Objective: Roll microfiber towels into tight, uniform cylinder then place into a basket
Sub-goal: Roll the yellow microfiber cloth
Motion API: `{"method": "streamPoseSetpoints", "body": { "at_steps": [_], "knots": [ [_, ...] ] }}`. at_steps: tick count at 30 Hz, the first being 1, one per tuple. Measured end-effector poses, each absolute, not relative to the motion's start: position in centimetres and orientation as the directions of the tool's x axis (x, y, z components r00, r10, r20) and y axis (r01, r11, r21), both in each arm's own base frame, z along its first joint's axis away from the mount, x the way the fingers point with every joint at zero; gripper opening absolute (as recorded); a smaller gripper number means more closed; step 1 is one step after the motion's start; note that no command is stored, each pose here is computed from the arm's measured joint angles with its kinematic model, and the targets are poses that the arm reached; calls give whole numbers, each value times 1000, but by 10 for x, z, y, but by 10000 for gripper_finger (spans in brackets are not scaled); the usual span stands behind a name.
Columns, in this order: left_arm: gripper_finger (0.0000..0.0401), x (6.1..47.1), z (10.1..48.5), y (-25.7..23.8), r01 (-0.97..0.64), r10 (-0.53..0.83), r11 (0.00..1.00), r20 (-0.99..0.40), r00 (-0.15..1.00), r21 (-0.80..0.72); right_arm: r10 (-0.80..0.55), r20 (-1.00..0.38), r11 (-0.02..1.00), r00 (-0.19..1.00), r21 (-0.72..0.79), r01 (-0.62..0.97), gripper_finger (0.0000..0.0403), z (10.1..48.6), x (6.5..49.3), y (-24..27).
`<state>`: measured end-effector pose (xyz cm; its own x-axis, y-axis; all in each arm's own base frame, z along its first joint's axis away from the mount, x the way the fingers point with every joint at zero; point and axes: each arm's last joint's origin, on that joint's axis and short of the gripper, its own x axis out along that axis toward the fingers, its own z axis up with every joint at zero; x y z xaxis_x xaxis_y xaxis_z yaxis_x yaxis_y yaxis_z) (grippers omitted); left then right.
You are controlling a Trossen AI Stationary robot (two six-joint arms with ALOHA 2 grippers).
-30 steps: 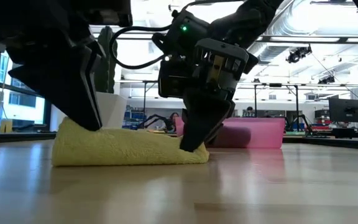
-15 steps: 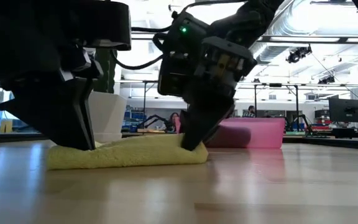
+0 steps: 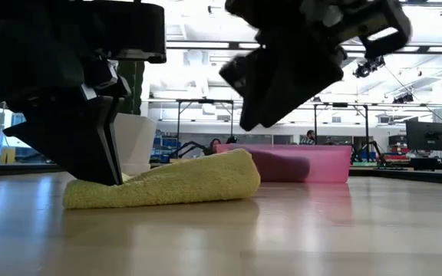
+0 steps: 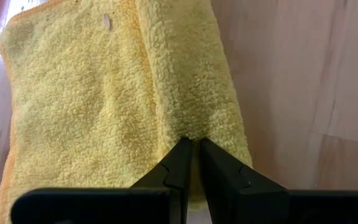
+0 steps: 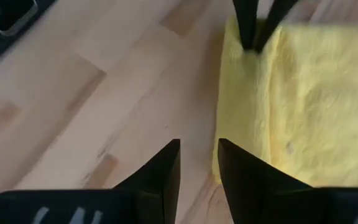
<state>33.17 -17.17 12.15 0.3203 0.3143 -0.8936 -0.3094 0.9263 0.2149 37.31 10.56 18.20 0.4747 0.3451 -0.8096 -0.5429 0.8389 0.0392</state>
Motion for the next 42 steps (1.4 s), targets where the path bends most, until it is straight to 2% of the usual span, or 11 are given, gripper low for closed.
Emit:
{"method": "streamPoseSetpoints", "body": {
  "at_steps": [4, 10, 19, 23, 29, 38, 42],
  "knots": [
    [30, 332, 121, -172, -309, 311, 927, -896, 318, 213, 270, -804, 809, 530, -108, -577, 101, 180, 371, 130],
    [30, 331, 121, -173, -306, 305, 929, -899, 316, 207, 198, -801, 780, 565, -220, -586, 111, 179, 368, 144],
    [30, 331, 121, -173, -315, 303, 928, -898, 318, 201, 221, -807, 789, 548, -183, -587, 206, 171, 370, 145],
    [30, 331, 121, -173, -315, 300, 928, -900, 317, 199, 193, -821, 781, 538, -204, -591, 226, 154, 375, 146],
    [30, 332, 121, -173, -315, 297, 929, -900, 319, 195, 59, -815, 795, 577, -311, -521, 220, 141, 383, 137],
    [30, 332, 121, -173, -315, 293, 930, -901, 319, 191, 55, -834, 806, 550, -288, -517, 196, 124, 390, 128],
    [30, 332, 121, -173, -320, 292, 929, -902, 319, 187, 66, -838, 827, 542, -257, -499, 170, 123, 390, 128]
  ]
}}
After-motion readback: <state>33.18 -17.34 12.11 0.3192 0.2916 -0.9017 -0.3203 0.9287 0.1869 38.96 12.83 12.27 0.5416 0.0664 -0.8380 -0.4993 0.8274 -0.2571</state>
